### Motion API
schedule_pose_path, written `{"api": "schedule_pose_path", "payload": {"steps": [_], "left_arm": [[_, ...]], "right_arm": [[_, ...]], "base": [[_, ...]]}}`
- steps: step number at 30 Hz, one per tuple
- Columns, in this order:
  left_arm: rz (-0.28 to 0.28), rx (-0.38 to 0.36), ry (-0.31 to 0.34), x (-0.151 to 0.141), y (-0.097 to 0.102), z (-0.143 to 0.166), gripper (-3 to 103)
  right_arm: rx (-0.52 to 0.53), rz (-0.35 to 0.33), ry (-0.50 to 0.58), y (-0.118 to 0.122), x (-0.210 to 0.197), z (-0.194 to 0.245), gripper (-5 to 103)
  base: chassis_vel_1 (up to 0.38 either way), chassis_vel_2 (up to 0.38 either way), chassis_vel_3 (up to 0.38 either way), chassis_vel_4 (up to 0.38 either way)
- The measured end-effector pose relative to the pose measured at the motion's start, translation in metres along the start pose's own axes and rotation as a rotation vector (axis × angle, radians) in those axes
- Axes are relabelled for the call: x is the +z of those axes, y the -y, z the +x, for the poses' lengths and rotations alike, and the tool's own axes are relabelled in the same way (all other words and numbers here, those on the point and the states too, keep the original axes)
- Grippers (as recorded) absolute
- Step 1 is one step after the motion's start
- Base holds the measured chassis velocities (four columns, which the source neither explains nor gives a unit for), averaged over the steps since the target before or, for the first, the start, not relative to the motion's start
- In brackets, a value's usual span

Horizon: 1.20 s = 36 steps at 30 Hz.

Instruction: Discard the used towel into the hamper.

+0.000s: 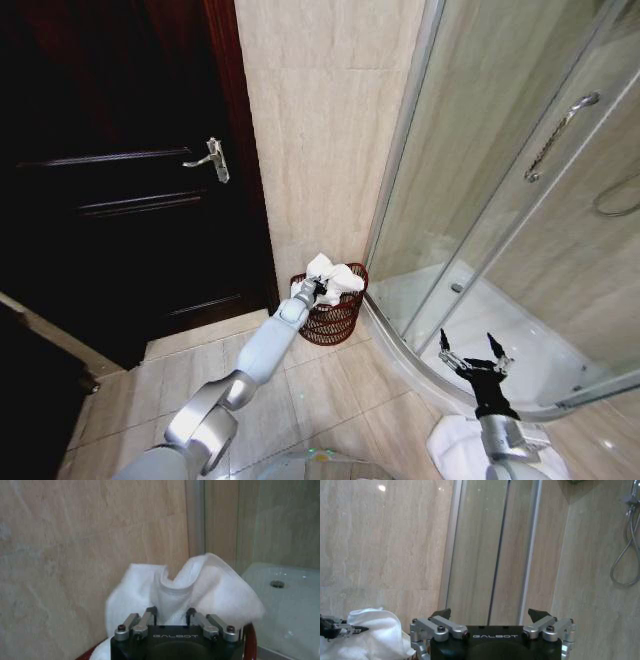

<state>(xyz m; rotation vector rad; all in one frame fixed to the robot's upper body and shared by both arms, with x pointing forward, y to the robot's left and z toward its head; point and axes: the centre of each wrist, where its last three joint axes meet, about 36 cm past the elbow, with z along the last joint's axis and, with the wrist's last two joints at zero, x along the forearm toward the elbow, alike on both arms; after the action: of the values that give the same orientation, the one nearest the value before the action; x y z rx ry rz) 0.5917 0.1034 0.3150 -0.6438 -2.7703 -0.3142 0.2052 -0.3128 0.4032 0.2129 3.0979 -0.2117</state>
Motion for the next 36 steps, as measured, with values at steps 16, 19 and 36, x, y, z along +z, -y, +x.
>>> {"api": "schedule_pose_path", "payload": {"steps": [16, 19, 36], "left_arm": [[0.015, -0.004, -0.062, -0.046, 0.004, 0.023, 91], [0.073, -0.016, 0.107, -0.052, 0.001, 0.044, 100], [0.212, -0.353, 0.352, 0.019, -0.035, 0.193, 100]], "right_arm": [[0.003, 0.001, 0.013, 0.002, -0.002, 0.004, 100], [0.009, -0.016, 0.028, 0.002, -0.007, 0.004, 100], [-0.022, -0.045, 0.02, -0.003, -0.01, 0.002, 100]], "base": [[0.0, 0.0, 0.0, 0.0], [0.0, 0.0, 0.0, 0.0], [0.0, 0.0, 0.0, 0.0]]}}
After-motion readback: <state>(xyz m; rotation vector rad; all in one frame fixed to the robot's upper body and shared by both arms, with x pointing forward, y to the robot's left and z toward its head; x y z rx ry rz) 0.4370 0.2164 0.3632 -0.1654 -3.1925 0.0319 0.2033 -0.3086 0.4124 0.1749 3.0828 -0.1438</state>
